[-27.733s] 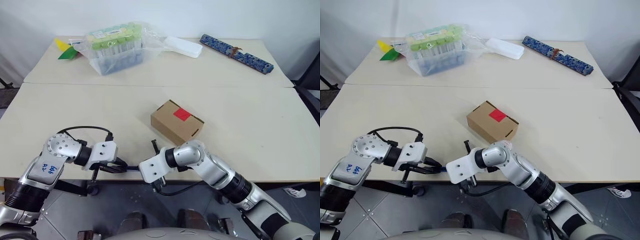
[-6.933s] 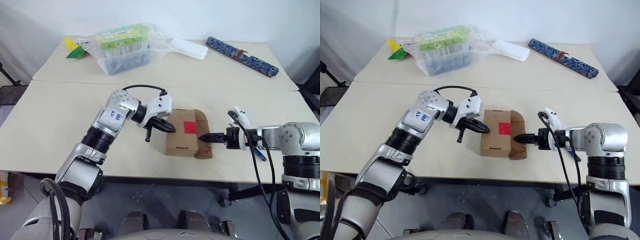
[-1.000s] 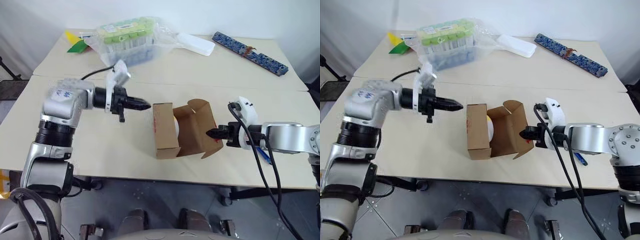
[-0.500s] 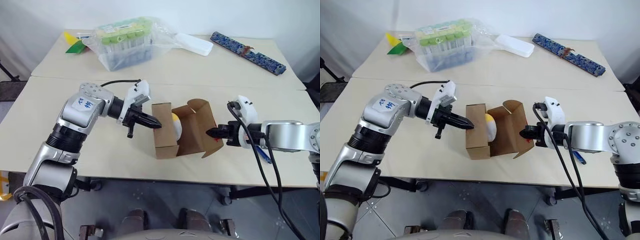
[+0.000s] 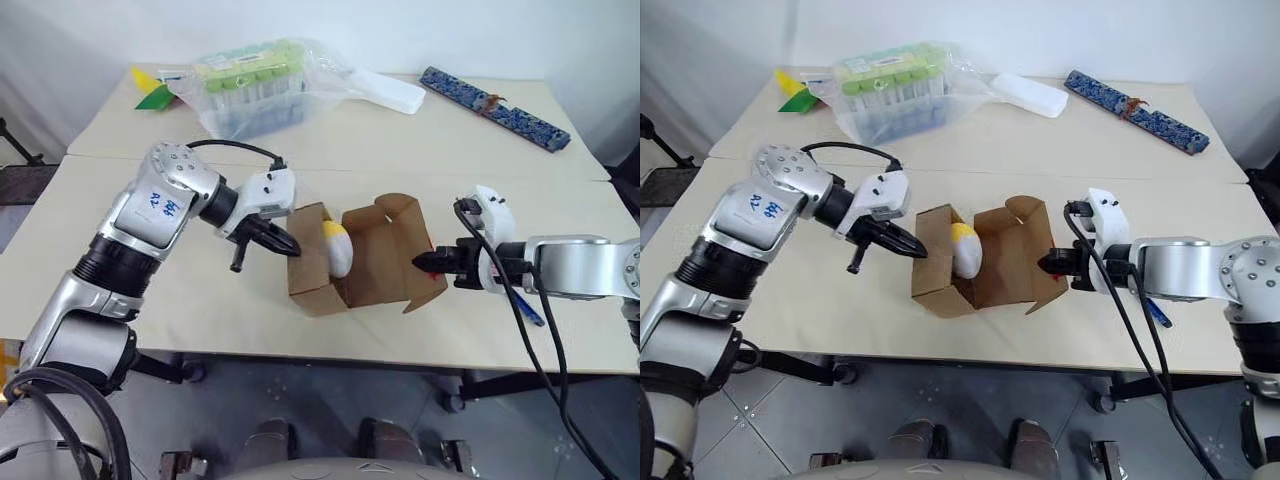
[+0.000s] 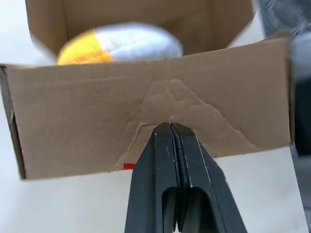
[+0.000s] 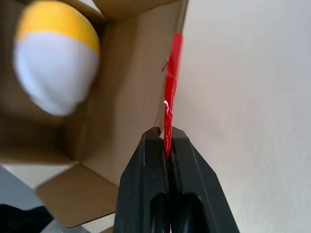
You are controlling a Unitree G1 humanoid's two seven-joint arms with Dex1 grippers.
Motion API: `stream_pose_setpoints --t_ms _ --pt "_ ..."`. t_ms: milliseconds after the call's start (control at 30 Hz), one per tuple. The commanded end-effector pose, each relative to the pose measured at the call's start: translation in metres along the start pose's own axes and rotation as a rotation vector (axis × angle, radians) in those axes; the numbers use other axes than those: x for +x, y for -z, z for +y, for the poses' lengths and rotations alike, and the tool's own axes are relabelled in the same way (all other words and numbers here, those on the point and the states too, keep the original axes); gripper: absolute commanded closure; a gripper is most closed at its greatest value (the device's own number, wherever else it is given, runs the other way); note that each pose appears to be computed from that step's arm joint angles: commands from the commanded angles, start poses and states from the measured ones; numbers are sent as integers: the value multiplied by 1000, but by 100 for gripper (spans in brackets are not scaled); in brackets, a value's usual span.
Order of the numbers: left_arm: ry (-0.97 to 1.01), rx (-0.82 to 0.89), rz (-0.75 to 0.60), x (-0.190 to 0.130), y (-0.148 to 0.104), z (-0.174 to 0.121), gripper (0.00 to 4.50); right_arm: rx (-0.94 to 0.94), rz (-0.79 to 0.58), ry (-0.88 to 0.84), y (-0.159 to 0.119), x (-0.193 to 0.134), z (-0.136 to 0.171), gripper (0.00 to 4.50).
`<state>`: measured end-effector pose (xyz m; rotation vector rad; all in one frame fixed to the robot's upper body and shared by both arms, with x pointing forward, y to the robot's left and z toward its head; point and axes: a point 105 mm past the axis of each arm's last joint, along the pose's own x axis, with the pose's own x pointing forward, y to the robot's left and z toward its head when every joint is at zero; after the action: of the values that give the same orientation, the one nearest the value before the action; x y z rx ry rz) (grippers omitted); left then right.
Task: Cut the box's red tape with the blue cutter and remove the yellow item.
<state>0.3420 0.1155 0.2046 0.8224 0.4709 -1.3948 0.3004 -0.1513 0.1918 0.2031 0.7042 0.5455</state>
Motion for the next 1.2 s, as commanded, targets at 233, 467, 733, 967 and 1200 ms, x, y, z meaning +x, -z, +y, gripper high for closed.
stream_pose_setpoints --t_ms 233,467,733,967,1200 --pt "-6 -107 59 33 29 -6 450 -73 10 -71 4 1 22 447" --pt "-22 -146 -20 48 22 0 450 -15 58 -67 17 12 16 447" --pt "-5 -155 -14 55 27 0 450 43 86 6 30 20 -1 447" --pt "26 -154 16 56 36 -8 450 -60 48 95 30 22 -15 404" --pt "39 -148 28 57 38 -12 450 -199 15 82 19 18 -12 172"
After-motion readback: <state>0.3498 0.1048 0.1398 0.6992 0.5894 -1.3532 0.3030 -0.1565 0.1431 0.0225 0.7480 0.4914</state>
